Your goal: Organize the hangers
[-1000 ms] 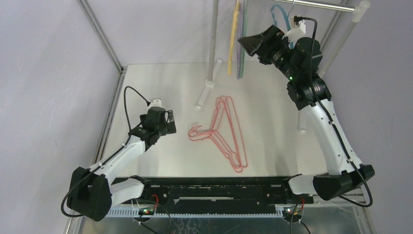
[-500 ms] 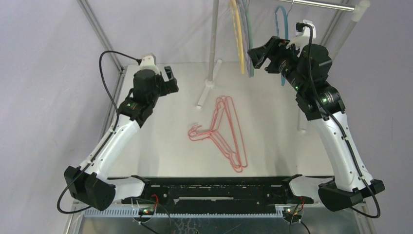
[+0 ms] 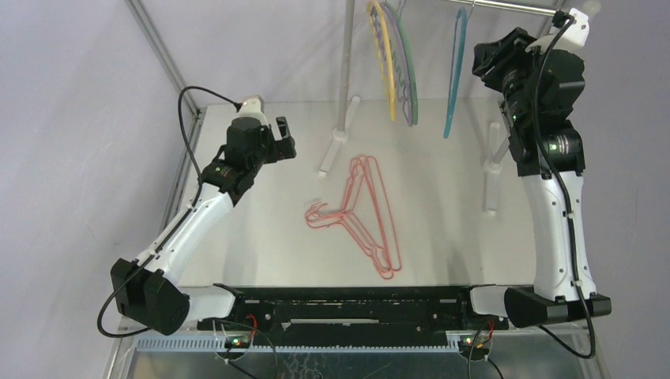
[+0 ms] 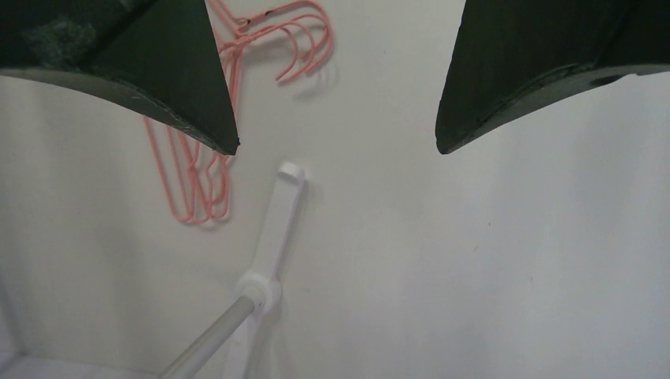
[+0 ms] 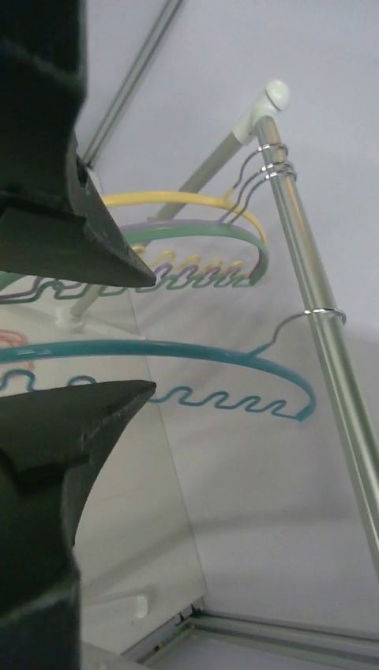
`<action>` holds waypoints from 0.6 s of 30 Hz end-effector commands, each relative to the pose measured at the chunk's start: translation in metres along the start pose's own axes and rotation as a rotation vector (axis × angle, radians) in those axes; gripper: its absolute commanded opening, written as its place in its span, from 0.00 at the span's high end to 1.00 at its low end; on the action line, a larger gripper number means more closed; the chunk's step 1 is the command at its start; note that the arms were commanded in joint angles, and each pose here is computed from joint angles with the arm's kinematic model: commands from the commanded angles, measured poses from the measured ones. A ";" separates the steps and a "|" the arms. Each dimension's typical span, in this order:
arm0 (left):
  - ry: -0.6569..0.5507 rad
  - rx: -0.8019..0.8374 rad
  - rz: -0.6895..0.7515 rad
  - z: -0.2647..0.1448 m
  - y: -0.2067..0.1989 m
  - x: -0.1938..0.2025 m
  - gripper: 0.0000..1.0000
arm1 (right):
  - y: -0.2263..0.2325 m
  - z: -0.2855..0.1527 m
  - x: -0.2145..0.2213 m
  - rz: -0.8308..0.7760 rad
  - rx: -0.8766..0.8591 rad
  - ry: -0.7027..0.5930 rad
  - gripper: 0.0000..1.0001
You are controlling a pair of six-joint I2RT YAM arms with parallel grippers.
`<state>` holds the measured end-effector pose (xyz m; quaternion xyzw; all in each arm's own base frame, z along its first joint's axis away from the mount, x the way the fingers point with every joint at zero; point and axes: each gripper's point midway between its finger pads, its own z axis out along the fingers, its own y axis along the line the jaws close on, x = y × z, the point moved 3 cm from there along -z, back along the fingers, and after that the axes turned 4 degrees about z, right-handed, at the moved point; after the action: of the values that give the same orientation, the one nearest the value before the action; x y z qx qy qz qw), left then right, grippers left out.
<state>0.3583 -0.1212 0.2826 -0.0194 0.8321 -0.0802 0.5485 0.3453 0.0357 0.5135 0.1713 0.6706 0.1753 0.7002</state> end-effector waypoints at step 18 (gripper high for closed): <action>0.004 -0.030 0.002 -0.014 0.014 0.026 0.01 | -0.049 0.116 0.019 0.009 0.132 -0.078 0.90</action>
<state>0.3344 -0.1094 0.2534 -0.0244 0.8449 -0.0673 0.5301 0.4514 0.0125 0.4481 0.2240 0.6987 0.1442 0.6640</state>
